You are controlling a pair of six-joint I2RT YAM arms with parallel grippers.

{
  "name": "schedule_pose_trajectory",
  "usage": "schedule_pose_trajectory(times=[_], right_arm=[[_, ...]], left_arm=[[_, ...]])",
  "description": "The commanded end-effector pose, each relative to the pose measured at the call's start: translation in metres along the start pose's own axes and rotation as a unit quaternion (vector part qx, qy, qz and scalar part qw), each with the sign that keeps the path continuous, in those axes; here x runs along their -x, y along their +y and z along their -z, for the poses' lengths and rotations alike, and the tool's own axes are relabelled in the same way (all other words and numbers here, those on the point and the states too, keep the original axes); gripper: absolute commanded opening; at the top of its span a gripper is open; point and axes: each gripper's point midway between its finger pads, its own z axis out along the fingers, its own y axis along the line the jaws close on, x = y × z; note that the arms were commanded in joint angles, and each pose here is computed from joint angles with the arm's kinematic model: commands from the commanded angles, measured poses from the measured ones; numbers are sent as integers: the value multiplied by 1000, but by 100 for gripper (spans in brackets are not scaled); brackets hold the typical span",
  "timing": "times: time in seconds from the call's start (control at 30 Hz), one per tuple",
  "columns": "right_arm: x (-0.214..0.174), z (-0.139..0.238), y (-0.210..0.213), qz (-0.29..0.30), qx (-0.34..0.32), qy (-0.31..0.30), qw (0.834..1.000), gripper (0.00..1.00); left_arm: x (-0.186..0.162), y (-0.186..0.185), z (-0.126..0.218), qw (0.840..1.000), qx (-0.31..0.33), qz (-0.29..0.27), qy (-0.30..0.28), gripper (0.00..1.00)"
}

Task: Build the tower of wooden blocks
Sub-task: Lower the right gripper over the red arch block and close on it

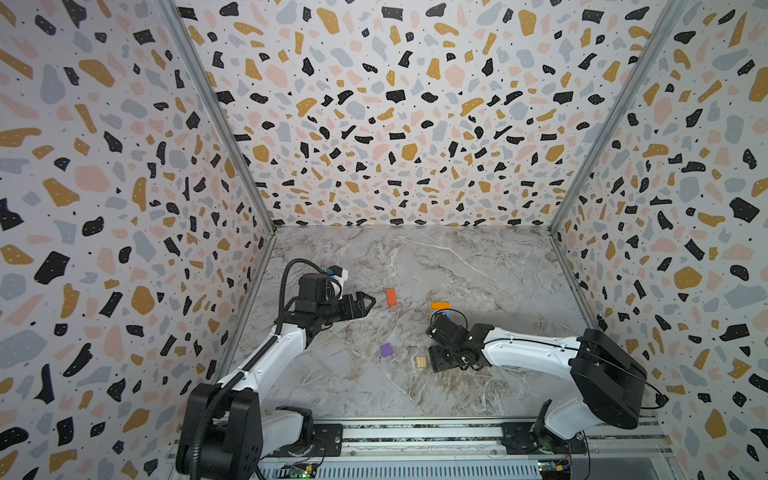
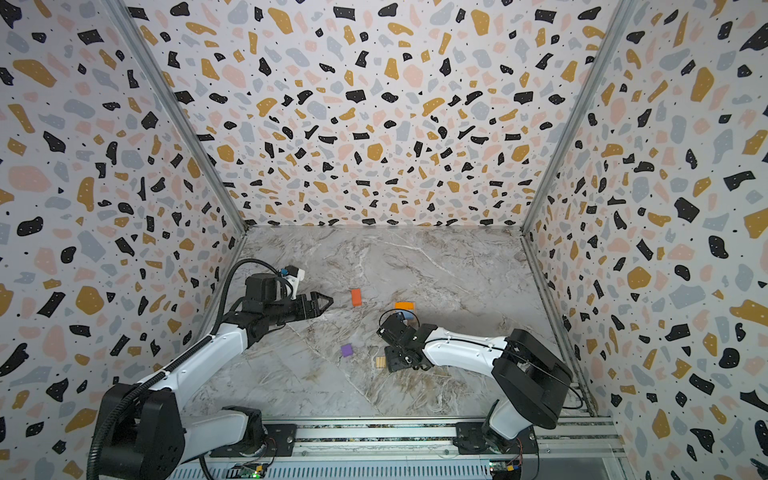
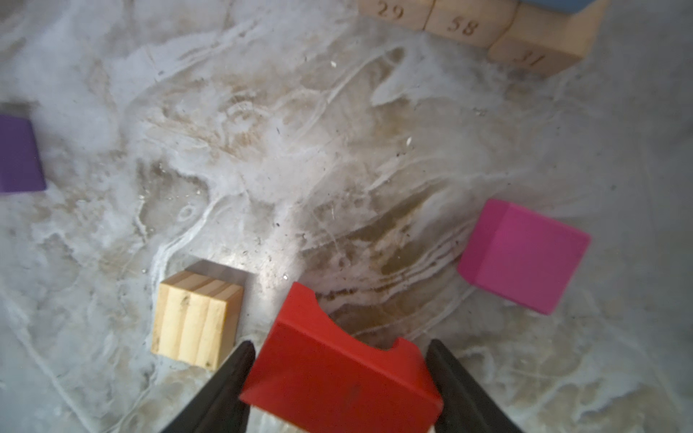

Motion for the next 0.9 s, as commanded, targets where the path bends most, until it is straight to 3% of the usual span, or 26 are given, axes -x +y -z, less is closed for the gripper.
schedule_pose_trajectory(times=[0.0, 0.17, 0.3, 0.57, 0.87], right_arm=[[-1, 5, 3, -19, -4, 9, 1000, 65], [5, 10, 3, 43, -12, 6, 999, 82], [9, 16, 4, 89, -7, -4, 996, 88], [6, 22, 11, 178, 7, 15, 984, 88], [-1, 15, 4, 224, -10, 38, 974, 87]], left_arm=[[8, -6, 1, 1000, -6, -15, -11, 94], [8, -6, 1, 1000, -7, -15, -11, 94], [8, -6, 1, 1000, -7, -16, -11, 94], [8, -5, 0, 1000, -5, -14, -10, 94], [8, -6, 2, 1000, -6, -16, -11, 94]])
